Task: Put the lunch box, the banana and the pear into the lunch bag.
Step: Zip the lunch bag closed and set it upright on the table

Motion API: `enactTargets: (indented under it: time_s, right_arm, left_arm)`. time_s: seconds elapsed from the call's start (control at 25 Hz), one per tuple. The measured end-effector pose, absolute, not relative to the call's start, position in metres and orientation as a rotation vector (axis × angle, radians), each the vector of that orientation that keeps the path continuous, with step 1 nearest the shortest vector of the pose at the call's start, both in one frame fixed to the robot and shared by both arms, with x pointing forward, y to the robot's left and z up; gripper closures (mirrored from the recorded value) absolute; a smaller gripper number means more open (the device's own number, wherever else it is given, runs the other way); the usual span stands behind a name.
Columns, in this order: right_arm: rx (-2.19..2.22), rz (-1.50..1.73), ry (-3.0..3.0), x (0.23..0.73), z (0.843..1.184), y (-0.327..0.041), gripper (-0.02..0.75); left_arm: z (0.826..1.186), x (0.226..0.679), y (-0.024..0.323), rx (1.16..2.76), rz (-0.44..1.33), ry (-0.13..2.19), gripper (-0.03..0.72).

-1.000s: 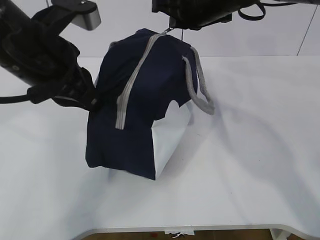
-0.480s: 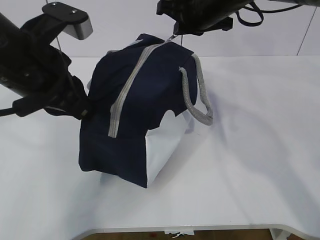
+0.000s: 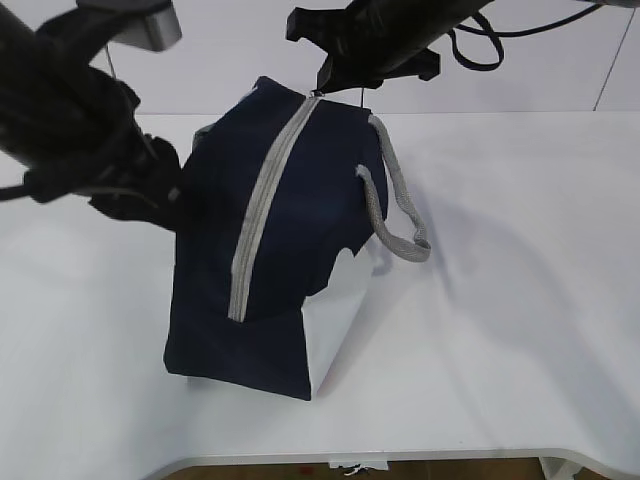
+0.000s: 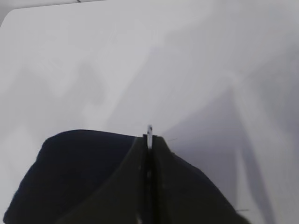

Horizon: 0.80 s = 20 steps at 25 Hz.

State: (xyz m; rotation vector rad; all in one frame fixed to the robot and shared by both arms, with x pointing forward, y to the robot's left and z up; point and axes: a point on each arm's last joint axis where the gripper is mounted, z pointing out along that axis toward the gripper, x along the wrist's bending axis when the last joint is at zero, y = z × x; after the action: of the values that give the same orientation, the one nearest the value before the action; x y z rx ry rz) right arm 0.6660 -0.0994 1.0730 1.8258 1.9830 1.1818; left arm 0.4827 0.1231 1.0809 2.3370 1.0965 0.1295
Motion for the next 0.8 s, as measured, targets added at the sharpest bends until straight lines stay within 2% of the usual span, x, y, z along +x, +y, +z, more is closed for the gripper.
enactTargets:
  time_s: [0.04,0.08,0.16,0.4,0.56,0.8]
  right_arm:
    - [1.823,1.182,1.985,0.666,1.073,-0.099,0.737]
    - [1.823,1.184,1.986,0.666,1.073,-0.099,0.737]
    - [1.81,1.186,2.0,0.666,1.073,-0.099,0.737]
    - [1.78,1.187,2.021,0.665,1.073,-0.098,0.737]
    - [1.776,1.186,2.024,0.665,1.073,-0.098,0.737]
    - [1.761,1.186,2.03,0.665,1.073,-0.098,0.737]
  left_arm:
    - [1.081,0.483,0.123,2.337,0.13,1.096,0.428]
    - [1.097,0.484,0.122,2.297,0.13,1.116,0.351]
    - [1.116,0.485,0.12,2.246,0.129,1.141,0.303]
    - [1.151,0.505,0.123,2.157,0.14,1.192,0.278]
    - [1.152,0.528,0.113,2.174,0.078,1.223,0.276]
    - [1.13,0.561,0.09,2.224,-0.03,1.253,0.275]
